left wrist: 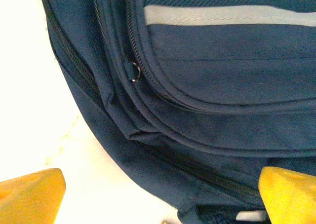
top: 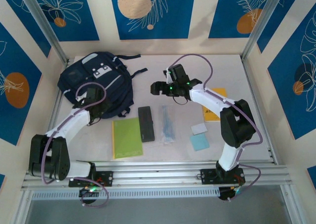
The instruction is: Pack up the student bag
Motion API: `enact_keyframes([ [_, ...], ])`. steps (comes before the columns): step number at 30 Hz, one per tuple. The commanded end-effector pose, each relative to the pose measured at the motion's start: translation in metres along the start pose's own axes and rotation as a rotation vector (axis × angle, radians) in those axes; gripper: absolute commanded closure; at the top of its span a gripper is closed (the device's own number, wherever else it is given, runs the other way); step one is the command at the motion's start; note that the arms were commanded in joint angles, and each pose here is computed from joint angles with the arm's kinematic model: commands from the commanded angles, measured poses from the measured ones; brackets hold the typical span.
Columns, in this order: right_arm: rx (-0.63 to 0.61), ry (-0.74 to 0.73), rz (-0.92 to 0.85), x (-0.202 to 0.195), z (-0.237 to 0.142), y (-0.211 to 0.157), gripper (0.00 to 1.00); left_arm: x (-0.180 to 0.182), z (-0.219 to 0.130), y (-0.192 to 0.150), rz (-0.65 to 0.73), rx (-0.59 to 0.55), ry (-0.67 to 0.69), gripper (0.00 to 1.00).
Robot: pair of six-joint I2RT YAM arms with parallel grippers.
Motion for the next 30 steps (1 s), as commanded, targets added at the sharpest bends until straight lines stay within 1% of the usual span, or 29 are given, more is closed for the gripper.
enact_keyframes([
  [1,0.009,0.048,-0.008,0.012,-0.014,0.0,0.09,-0.012,0.014,0.008,-0.182,-0.05,-0.052,0.0],
  [4,0.019,0.046,-0.019,0.01,-0.017,-0.01,0.09,-0.021,0.029,0.009,-0.221,-0.058,-0.074,0.0],
  [6,0.02,0.022,-0.017,0.004,-0.017,-0.016,0.09,-0.025,0.041,0.002,-0.247,-0.018,-0.076,0.0],
  [9,0.023,-0.003,-0.008,-0.004,-0.017,-0.022,0.09,-0.028,0.059,-0.014,-0.247,0.05,-0.064,0.01],
  [10,0.024,-0.005,-0.006,-0.005,-0.017,-0.023,0.09,-0.028,0.063,-0.018,-0.252,0.066,-0.063,0.03],
  [11,0.023,-0.006,-0.007,-0.005,-0.016,-0.024,0.09,-0.029,0.068,-0.023,-0.252,0.084,-0.073,0.08],
  [12,0.02,-0.006,-0.004,-0.006,-0.016,-0.023,0.09,-0.031,0.072,-0.026,-0.255,0.1,-0.09,0.17],
  [13,0.021,-0.003,0.0,-0.007,-0.015,-0.024,0.09,-0.035,0.074,-0.029,-0.253,0.114,-0.112,0.31],
  [14,0.023,0.003,0.005,-0.006,-0.014,-0.024,0.09,-0.038,0.076,-0.032,-0.253,0.129,-0.135,0.5],
  [15,0.022,0.016,0.011,-0.005,-0.013,-0.024,0.09,-0.045,0.075,-0.035,-0.244,0.146,-0.165,0.67],
  [17,0.025,0.038,0.03,-0.003,-0.009,-0.025,0.1,-0.061,0.067,-0.038,-0.216,0.175,-0.221,0.93],
  [18,0.027,0.053,0.042,-0.001,-0.007,-0.025,0.1,-0.073,0.059,-0.04,-0.193,0.194,-0.255,1.0],
  [23,0.02,0.165,0.113,0.015,0.003,-0.019,0.11,-0.135,0.017,-0.063,-0.062,0.262,-0.392,1.0],
  [26,0.004,0.236,0.181,0.023,0.019,-0.01,0.12,-0.167,0.0,-0.083,-0.001,0.292,-0.457,1.0],
  [28,0.017,0.247,0.227,0.022,0.032,-0.008,0.12,-0.185,-0.006,-0.1,0.012,0.331,-0.498,1.0],
  [30,0.03,0.216,0.279,0.013,0.045,-0.009,0.14,-0.201,-0.009,-0.118,0.025,0.369,-0.531,1.0],
])
Point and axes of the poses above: each hand's point on the last joint's axis, 136 mm out from that joint toward the fingers, its own z axis out along the fingers, its own x axis along the line the jaws close on, y = z × x, the point moved 2 cm from there along -z, back along the fingers, and after that the axes turned 5 degrees about -z, right-handed, at the moved point
